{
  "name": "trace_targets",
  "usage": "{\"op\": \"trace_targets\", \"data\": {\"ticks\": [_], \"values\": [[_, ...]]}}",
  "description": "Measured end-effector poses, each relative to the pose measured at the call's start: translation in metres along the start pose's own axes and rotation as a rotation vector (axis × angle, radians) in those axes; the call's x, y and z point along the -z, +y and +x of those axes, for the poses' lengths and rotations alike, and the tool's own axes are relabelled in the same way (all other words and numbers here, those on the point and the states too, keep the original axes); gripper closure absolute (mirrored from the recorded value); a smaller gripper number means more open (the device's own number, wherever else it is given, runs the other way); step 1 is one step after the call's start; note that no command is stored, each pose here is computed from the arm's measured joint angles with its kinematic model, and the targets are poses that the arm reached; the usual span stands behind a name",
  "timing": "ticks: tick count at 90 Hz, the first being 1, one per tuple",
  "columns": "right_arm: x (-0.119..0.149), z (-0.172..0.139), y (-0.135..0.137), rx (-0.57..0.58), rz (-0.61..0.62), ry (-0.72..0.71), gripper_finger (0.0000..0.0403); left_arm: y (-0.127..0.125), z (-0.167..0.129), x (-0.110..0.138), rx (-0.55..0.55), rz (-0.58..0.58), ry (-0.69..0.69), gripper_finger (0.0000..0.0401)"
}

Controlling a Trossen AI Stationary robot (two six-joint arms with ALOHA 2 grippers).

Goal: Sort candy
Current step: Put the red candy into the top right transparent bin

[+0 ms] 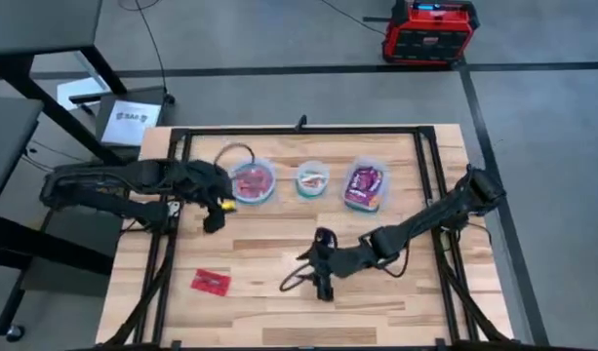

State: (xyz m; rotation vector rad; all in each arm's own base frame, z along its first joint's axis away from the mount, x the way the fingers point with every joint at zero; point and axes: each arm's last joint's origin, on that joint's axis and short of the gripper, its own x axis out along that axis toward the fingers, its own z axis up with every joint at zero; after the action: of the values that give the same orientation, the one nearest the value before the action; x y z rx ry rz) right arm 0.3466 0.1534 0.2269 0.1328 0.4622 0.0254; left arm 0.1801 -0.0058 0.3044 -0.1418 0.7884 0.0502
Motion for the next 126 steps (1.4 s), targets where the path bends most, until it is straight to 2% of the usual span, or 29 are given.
{"op": "trace_targets", "data": {"ticks": [21, 37, 50, 91, 112, 126], "values": [[0.014, 0.000, -0.005, -0.031, 0.030, -0.102, 0.0197, -0.045, 0.018, 0.011, 0.141, 0.105, 0.131, 0.0251], [0.017, 0.000, -0.007, -0.028, 0.030, -0.102, 0.0197, -0.072, 0.030, 0.028, 0.164, 0.110, 0.280, 0.0251], [0.017, 0.000, -0.007, -0.028, 0.030, -0.102, 0.0198, -0.089, 0.039, 0.039, 0.128, 0.137, 0.342, 0.0251], [0.017, 0.000, -0.006, -0.035, 0.028, -0.101, 0.0198, -0.124, 0.072, 0.071, 0.068, 0.241, 0.542, 0.0251], [0.017, 0.000, -0.006, -0.032, 0.027, -0.102, 0.0198, -0.137, 0.102, 0.089, 0.087, 0.230, 0.693, 0.0251], [0.018, 0.000, -0.007, -0.028, 0.022, -0.091, 0.0198, -0.146, 0.126, 0.101, 0.131, 0.141, 0.797, 0.0251]]}}
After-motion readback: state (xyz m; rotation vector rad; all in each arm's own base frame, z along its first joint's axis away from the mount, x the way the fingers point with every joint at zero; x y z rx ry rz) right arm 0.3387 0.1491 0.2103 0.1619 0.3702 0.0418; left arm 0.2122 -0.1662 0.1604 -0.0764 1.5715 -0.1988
